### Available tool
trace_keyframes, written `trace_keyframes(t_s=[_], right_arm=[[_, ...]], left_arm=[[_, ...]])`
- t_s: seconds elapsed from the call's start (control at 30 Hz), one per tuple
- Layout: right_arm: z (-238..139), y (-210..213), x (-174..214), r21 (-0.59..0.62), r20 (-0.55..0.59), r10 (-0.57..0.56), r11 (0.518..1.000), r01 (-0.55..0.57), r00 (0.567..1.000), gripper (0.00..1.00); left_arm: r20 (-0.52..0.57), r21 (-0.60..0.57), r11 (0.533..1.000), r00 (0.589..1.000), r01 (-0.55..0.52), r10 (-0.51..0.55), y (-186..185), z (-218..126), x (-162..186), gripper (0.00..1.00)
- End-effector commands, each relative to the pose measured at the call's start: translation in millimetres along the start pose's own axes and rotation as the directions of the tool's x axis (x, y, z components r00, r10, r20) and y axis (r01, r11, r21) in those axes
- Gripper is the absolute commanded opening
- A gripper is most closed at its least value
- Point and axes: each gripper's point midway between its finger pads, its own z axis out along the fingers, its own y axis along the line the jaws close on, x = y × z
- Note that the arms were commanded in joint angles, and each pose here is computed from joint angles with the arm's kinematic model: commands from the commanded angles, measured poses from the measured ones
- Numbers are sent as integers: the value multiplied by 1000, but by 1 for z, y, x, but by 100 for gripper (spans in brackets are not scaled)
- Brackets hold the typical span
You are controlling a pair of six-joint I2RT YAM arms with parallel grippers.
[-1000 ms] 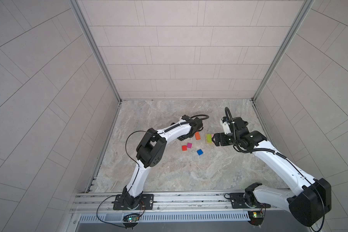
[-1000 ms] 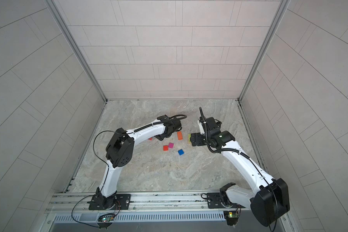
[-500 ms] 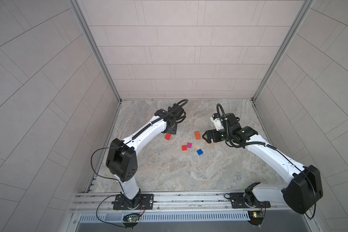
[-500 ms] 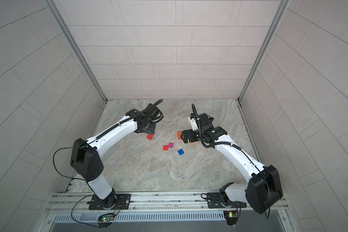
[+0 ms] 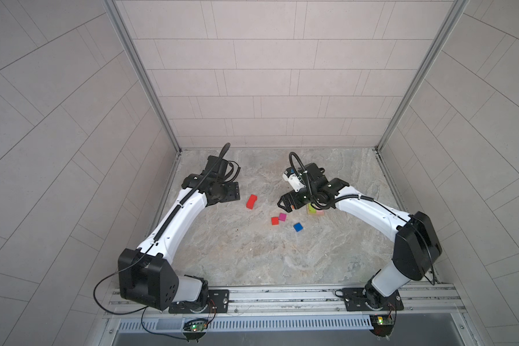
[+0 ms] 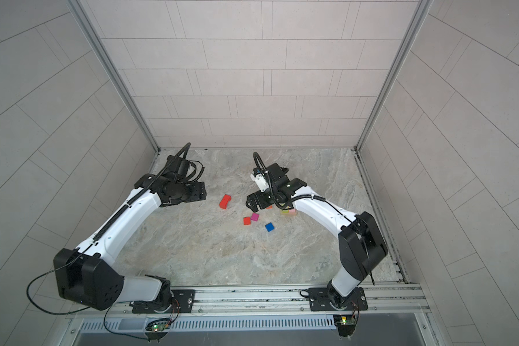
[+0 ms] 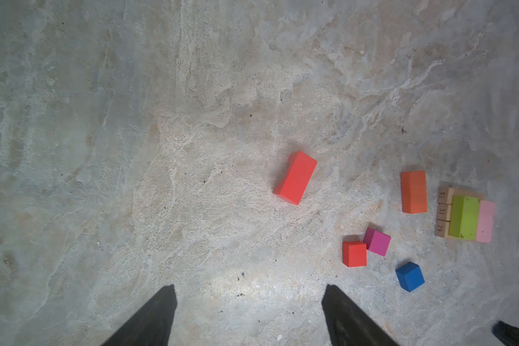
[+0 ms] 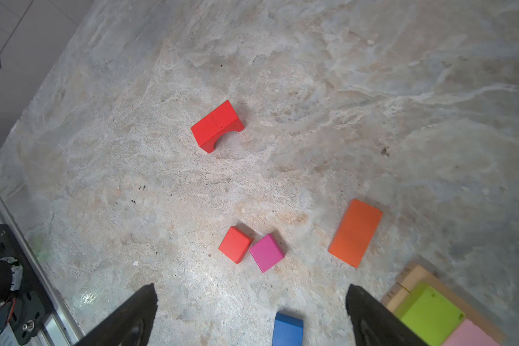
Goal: Build the wood block tower
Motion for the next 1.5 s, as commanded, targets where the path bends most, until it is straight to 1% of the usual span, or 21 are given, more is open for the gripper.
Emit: trace_keyframes(t_s=[0.0, 0.1, 0.17, 0.37, 0.5, 0.6, 0.73, 1.07, 1.27, 1.47], right_arm=[[7, 6, -11, 17, -7, -102, 995, 102, 995, 99], [20, 13, -19, 11, -16, -151, 988, 152, 988, 99], [29, 14, -24, 30, -21, -189, 981, 190, 982, 100], [61, 27, -38, 1, -41, -256, 967, 256, 966, 100], [82, 36, -43, -17, -67, -306, 952, 306, 950, 99], [98, 41, -44, -10, -91, -343, 939, 344, 935, 100], [115, 47, -44, -7, -121, -379, 924, 381, 917, 99], [149, 48, -40, -21, -173, -405, 913, 408, 898, 98], [168, 46, -35, -37, -207, -421, 905, 423, 883, 97], [180, 42, -33, -26, -234, -431, 899, 437, 872, 95]], left_arm=[[34, 140, 990, 999, 15, -20, -14, -5, -2, 87], [27, 177, 983, 999, 42, -47, -11, -4, 2, 87], [19, 174, 982, 997, 71, -76, -4, -3, 4, 87], [2, 322, 935, 987, 151, -160, -4, -3, 9, 87], [26, 392, 905, 981, 166, -191, -7, -9, 3, 87], [54, 433, 888, 979, 155, -198, -7, -18, -4, 87], [61, 455, 876, 976, 160, -209, -7, -18, -5, 87], [50, 511, 843, 973, 168, -224, -10, -21, -8, 87], [60, 510, 844, 972, 165, -226, -9, -23, -8, 87], [59, 504, 847, 972, 168, -228, -8, -22, -7, 87]])
